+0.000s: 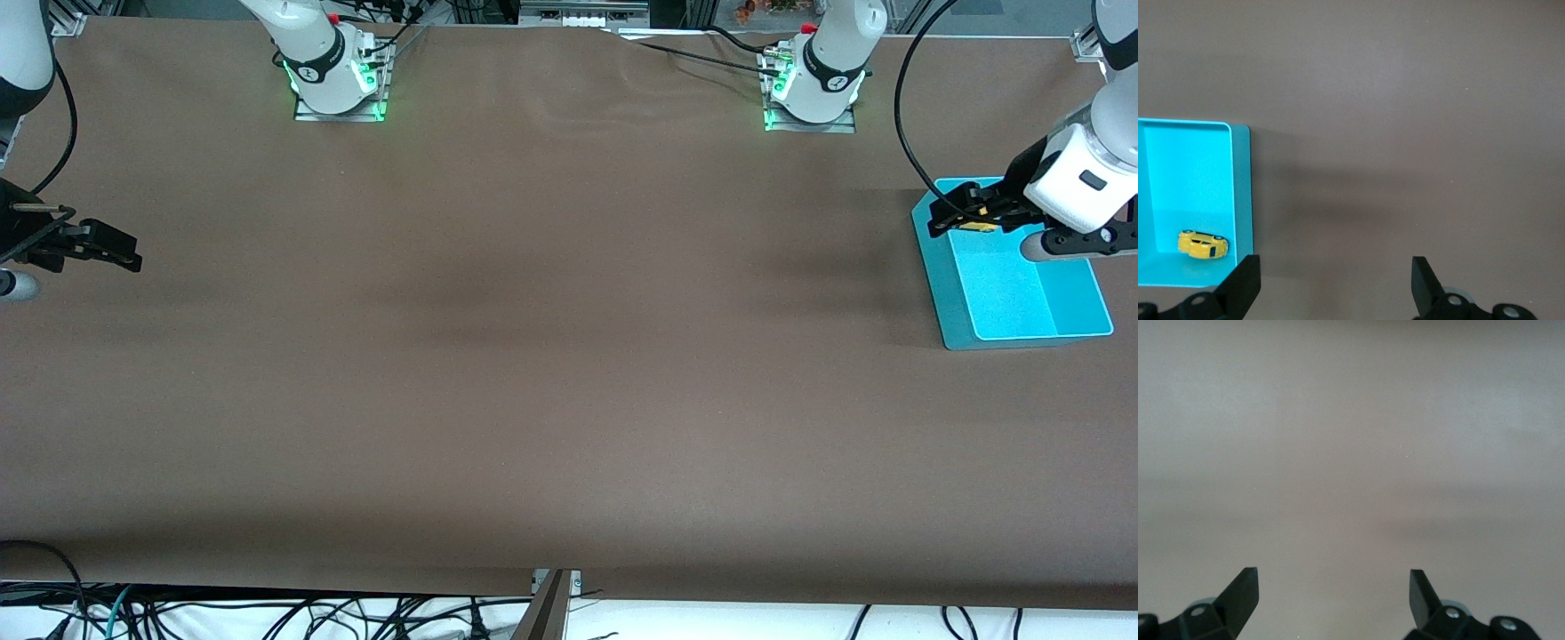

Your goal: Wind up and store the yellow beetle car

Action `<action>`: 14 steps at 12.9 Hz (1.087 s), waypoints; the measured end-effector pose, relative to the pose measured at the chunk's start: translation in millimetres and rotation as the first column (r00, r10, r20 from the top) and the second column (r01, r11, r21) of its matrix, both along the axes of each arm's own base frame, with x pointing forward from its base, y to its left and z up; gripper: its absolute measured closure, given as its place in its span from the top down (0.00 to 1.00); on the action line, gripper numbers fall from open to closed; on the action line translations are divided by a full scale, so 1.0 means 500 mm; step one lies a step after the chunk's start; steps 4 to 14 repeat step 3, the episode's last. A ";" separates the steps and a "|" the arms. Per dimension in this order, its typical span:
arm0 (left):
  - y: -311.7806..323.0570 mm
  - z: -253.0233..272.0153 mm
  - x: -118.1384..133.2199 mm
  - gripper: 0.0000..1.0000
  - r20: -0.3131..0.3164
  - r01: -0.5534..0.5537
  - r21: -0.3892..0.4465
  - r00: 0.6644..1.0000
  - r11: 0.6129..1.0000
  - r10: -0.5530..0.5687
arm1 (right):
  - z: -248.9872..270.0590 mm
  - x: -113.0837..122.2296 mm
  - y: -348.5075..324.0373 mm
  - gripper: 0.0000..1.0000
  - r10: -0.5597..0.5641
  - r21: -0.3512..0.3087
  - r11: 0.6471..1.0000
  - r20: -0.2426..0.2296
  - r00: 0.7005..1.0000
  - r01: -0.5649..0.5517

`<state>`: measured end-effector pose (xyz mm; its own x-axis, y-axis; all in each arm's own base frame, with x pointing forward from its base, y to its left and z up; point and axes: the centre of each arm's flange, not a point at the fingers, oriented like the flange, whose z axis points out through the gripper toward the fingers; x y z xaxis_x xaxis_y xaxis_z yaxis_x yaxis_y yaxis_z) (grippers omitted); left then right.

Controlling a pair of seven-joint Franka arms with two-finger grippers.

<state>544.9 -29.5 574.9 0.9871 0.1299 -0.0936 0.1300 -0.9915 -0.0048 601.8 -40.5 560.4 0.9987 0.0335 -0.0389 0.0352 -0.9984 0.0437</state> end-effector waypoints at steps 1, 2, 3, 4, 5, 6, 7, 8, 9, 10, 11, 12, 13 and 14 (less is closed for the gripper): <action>-0.010 0.002 -0.002 1.00 -0.001 -0.005 0.002 1.000 1.000 0.005 | 0.000 0.000 0.000 1.00 0.000 0.000 1.000 0.000 1.000 0.000; -0.014 0.002 -0.003 1.00 -0.001 -0.009 0.002 1.000 1.000 0.009 | 0.000 0.000 0.000 1.00 0.000 0.000 1.000 0.000 1.000 0.000; -0.014 0.002 -0.002 1.00 -0.001 -0.016 0.003 1.000 1.000 0.016 | 0.000 0.000 0.000 1.00 0.000 0.000 1.000 0.000 1.000 0.000; -0.014 0.002 -0.002 1.00 -0.001 -0.016 0.003 1.000 1.000 0.016 | 0.000 0.000 0.000 1.00 0.000 0.000 1.000 0.000 1.000 0.000; -0.014 0.002 -0.002 1.00 -0.001 -0.016 0.003 1.000 1.000 0.016 | 0.000 0.000 0.000 1.00 0.000 0.000 1.000 0.000 1.000 0.000; -0.014 0.002 -0.002 1.00 -0.001 -0.016 0.003 1.000 1.000 0.016 | 0.000 0.000 0.000 1.00 0.000 0.000 1.000 0.000 1.000 0.000; -0.014 0.002 -0.002 1.00 -0.001 -0.016 0.003 1.000 1.000 0.016 | 0.000 0.000 0.000 1.00 0.000 0.000 1.000 0.000 1.000 0.000; -0.014 0.002 -0.002 1.00 -0.001 -0.016 0.003 1.000 1.000 0.016 | 0.000 0.000 0.000 1.00 0.000 0.000 1.000 0.000 1.000 0.000; -0.014 0.002 -0.002 1.00 -0.001 -0.016 0.003 1.000 1.000 0.016 | 0.000 0.000 0.000 1.00 0.000 0.000 1.000 0.000 1.000 0.000; -0.014 0.002 -0.002 1.00 -0.001 -0.016 0.003 1.000 1.000 0.016 | 0.000 0.000 0.000 1.00 0.000 0.000 1.000 0.000 1.000 0.000; -0.014 0.002 -0.002 1.00 -0.001 -0.016 0.003 1.000 1.000 0.016 | 0.000 0.000 0.000 1.00 0.000 0.000 1.000 0.000 1.000 0.000; -0.014 0.002 -0.002 1.00 -0.001 -0.016 0.003 1.000 1.000 0.016 | 0.000 0.000 0.000 1.00 0.000 0.000 1.000 0.000 1.000 0.000; -0.014 0.002 -0.002 1.00 -0.001 -0.016 0.003 1.000 1.000 0.016 | 0.000 0.000 0.000 1.00 0.000 0.000 1.000 0.000 1.000 0.000; -0.014 0.002 -0.002 1.00 -0.001 -0.016 0.003 1.000 1.000 0.016 | 0.000 0.000 0.000 1.00 0.000 0.000 1.000 0.000 1.000 0.000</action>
